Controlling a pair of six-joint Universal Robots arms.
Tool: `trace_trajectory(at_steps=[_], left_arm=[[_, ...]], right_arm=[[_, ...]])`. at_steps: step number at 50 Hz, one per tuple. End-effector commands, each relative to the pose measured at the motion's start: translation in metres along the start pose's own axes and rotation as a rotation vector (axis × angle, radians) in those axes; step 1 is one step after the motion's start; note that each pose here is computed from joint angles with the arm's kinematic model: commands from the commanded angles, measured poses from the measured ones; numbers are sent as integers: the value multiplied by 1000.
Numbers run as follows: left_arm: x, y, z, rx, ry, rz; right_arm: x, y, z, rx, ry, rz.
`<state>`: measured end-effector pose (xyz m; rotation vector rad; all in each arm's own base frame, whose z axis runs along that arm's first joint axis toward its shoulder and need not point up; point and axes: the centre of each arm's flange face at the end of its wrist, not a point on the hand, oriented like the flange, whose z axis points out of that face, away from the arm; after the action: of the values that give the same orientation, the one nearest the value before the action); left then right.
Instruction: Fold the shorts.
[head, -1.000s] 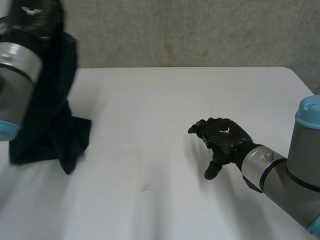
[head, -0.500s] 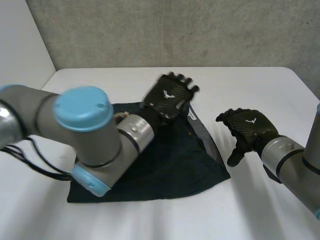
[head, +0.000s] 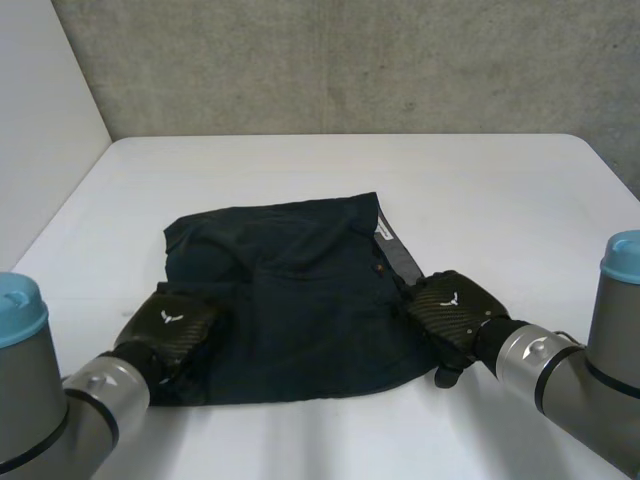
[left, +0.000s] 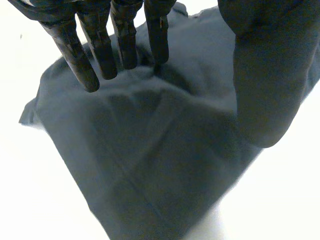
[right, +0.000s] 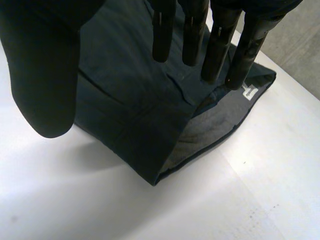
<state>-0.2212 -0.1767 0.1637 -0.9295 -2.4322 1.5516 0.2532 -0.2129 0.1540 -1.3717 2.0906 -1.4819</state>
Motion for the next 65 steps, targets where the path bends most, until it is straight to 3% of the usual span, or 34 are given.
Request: trace_trajectory(at_steps=[1, 15, 27, 40, 50, 55, 65], left_arm=[[-7, 6, -10, -2, -27, -32], [-3, 21, -18, -45, -18, -35], [-8, 31, -6, -20, -52, -40], [-9, 40, 16, -39, -50, 44], [-23, 5, 33, 83, -81, 62], [-31, -14, 50, 120, -61, 67], [-38, -4, 82, -58, 22, 23]], right_arm=[[2, 14, 20, 9, 10, -12], [14, 13, 36, 62, 52, 3], [18, 16, 32, 36, 91, 164], [17, 14, 32, 31, 108, 213], [14, 6, 23, -2, 69, 214], [13, -1, 17, -11, 39, 140], [7, 3, 18, -1, -12, -29]])
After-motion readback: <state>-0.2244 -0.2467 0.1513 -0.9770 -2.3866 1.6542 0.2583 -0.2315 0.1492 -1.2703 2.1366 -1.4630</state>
